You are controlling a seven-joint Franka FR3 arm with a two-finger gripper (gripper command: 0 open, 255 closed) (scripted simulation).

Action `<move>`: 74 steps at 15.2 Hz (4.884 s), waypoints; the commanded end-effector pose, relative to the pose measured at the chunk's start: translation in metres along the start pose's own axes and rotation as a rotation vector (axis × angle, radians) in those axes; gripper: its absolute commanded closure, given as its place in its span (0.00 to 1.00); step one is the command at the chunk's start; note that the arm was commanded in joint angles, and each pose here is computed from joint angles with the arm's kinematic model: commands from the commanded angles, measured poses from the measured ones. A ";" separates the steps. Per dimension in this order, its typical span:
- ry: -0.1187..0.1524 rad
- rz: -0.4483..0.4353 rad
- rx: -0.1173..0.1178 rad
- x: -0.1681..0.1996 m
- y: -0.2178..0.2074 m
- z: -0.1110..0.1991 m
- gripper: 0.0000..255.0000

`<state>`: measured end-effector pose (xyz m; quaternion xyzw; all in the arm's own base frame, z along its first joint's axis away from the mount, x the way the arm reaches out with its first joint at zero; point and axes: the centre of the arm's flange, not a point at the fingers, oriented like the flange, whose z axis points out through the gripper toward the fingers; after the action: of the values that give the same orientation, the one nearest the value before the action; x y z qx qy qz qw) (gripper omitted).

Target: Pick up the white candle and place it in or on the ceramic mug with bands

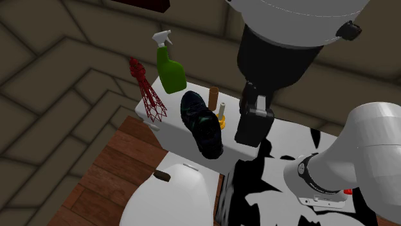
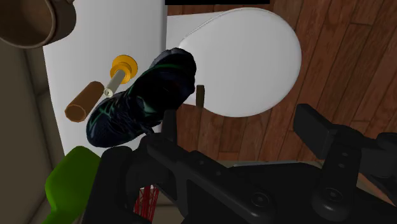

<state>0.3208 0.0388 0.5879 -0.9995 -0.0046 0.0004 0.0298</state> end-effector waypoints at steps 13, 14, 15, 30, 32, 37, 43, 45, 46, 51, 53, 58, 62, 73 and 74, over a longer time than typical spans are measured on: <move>0.117 0.031 -0.052 0.010 0.101 0.112 0.00; 0.127 0.034 -0.057 0.011 0.110 0.121 0.00; 0.137 0.037 -0.061 0.013 0.119 0.130 0.00; 0.160 0.043 -0.071 0.023 0.143 0.191 0.00; 0.160 0.043 -0.071 0.023 0.143 0.191 0.00; 0.160 0.043 -0.071 0.023 0.143 0.190 1.00; 0.160 0.043 -0.071 0.023 0.143 0.191 1.00; 0.160 0.043 -0.071 0.023 0.142 0.180 1.00; 0.160 0.043 -0.071 0.023 0.142 0.175 1.00; 0.160 0.043 -0.071 0.022 0.140 0.148 1.00; 0.160 0.043 -0.071 0.022 0.140 0.138 1.00; 0.160 0.043 -0.071 0.022 0.138 0.111 1.00; 0.160 0.043 -0.071 0.022 0.137 0.090 1.00; 0.160 0.043 -0.071 0.022 0.133 0.032 1.00; 0.160 0.043 -0.071 0.022 0.133 0.027 1.00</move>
<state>0.3443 -0.0923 0.5482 -0.9966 0.0193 -0.0795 -0.0056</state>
